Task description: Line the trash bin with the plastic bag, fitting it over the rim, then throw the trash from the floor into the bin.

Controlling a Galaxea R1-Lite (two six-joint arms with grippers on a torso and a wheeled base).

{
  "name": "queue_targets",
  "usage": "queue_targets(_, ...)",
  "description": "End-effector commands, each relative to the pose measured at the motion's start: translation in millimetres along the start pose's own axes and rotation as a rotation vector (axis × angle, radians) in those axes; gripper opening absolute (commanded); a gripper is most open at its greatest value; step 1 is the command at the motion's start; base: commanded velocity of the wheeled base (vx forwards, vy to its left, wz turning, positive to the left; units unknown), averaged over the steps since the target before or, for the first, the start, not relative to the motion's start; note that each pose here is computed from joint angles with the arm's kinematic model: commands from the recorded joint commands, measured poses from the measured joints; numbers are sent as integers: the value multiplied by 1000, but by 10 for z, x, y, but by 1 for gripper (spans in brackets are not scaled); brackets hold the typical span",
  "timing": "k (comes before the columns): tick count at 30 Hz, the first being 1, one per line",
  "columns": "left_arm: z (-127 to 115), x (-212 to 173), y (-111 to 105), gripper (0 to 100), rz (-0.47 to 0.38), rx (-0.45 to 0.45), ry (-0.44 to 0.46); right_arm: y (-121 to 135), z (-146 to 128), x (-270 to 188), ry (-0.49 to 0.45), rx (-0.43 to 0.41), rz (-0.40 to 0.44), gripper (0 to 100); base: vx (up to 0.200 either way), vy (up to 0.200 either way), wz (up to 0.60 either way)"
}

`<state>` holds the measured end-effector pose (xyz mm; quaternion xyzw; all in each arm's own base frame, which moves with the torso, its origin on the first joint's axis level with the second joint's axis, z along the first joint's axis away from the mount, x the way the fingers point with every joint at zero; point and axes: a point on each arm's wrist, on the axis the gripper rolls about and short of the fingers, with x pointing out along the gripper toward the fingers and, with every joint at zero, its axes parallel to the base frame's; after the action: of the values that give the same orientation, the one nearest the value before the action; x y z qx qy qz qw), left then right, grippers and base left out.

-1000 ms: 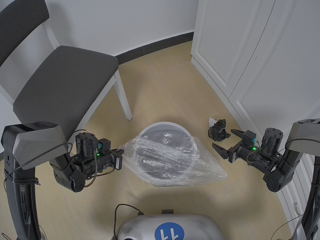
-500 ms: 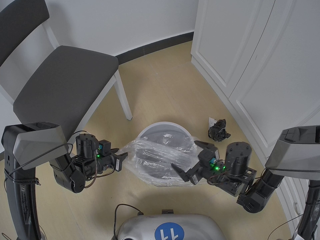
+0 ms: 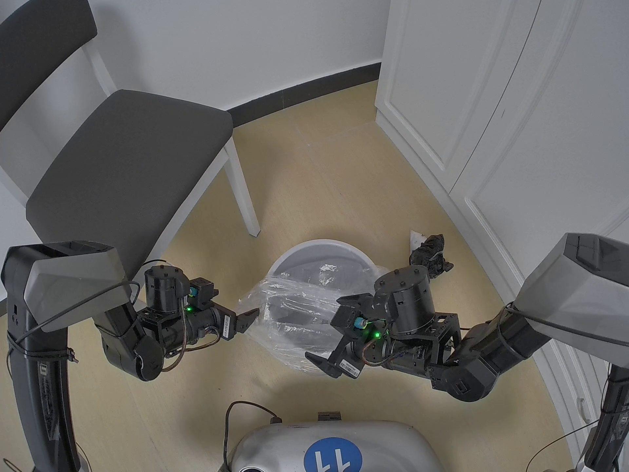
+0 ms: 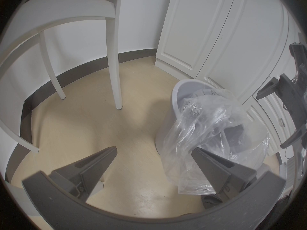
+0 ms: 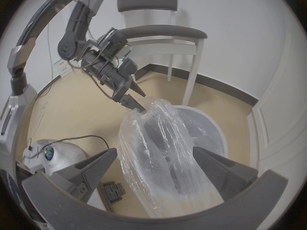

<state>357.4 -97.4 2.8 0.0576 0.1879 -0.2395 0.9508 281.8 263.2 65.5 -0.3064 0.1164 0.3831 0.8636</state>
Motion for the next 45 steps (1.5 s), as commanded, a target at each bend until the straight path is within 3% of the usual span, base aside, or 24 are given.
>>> queue_targets(1,-13,-3,9,100,2,-1,4,-16,-23,86,10,-20,10,100,0,0,0)
queue_targets(9,-1,1,35,100,9,-2,-2,-115,-300,377,74,-1,-10,100,0,0,0)
queue_targets(16,5,2,48,100,12,-2,-5,-151,-339,399,82,3,-16,100,0,0,0)
queue_targets(17,5,2,48,100,12,-4,-5,-180,-290,416,62,3,-26,0,0,0,0)
queue_targets(33,-13,20,68,100,19,-6,-3,-528,105,418,-81,12,-137,0,0,0,0)
queue_targets(45,27,2,87,100,26,-4,-16,-46,14,43,-4,-41,-6,0,0,0,0)
